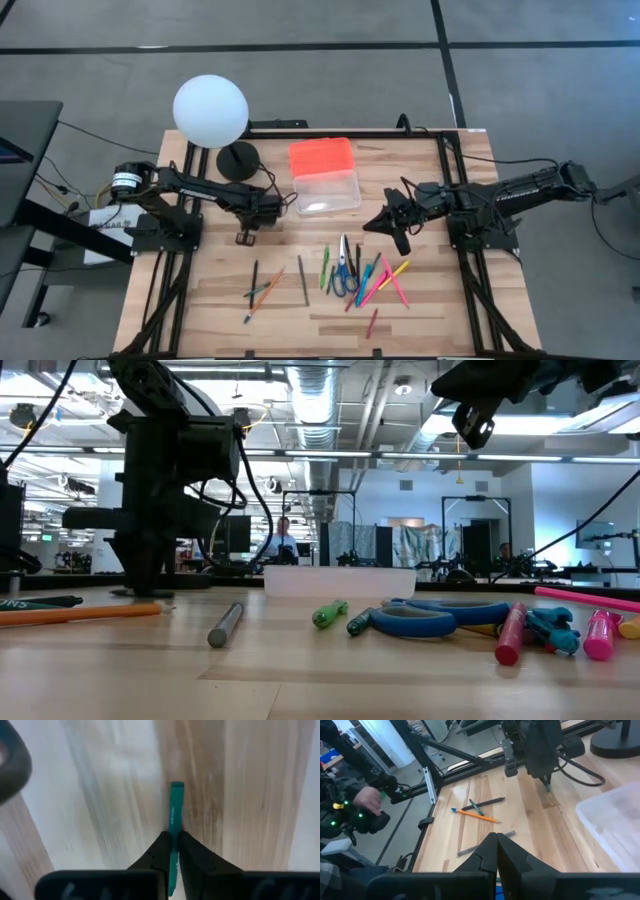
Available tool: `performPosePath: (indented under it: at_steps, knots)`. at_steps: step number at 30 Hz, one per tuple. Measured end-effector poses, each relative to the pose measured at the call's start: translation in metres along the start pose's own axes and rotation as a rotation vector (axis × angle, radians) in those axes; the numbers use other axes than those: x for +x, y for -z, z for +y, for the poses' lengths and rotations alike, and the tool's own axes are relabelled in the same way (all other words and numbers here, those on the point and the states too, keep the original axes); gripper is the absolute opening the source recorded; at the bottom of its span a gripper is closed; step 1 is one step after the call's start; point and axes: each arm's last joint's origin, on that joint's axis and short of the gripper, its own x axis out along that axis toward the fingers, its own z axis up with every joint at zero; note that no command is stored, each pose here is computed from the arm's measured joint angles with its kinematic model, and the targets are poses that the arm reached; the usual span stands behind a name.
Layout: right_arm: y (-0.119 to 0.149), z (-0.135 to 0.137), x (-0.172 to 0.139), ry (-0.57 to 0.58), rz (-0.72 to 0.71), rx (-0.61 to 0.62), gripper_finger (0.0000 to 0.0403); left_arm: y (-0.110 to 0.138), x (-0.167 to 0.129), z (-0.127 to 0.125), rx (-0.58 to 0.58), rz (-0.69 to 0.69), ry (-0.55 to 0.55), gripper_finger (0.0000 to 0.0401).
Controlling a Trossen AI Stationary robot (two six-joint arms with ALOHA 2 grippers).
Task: Pick & place school supplies into a supply box
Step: Put the green crayon into the supply box
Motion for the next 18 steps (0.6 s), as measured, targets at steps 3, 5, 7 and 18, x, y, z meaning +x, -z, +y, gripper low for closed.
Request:
performPosePath:
  at_steps: [3, 5, 7, 18]
  knots:
    - [0.000, 0.000, 0.000, 0.000, 0.000, 0.000, 0.0000, -0.002, -0.001, -0.002, -0.143, -0.003, 0.019, 0.0025]
    - [0.000, 0.000, 0.000, 0.000, 0.000, -0.001, 0.0000, -0.005, -0.003, -0.003, -0.227, -0.012, 0.029, 0.0041]
    - [0.000, 0.000, 0.000, -0.002, 0.001, 0.000, 0.0000, -0.008, -0.005, -0.004, -0.319, -0.023, 0.045, 0.0054]
    - [0.000, 0.000, -0.001, -0.005, -0.002, -0.001, 0.0000, -0.016, -0.008, -0.015, -0.429, -0.072, 0.054, 0.0062]
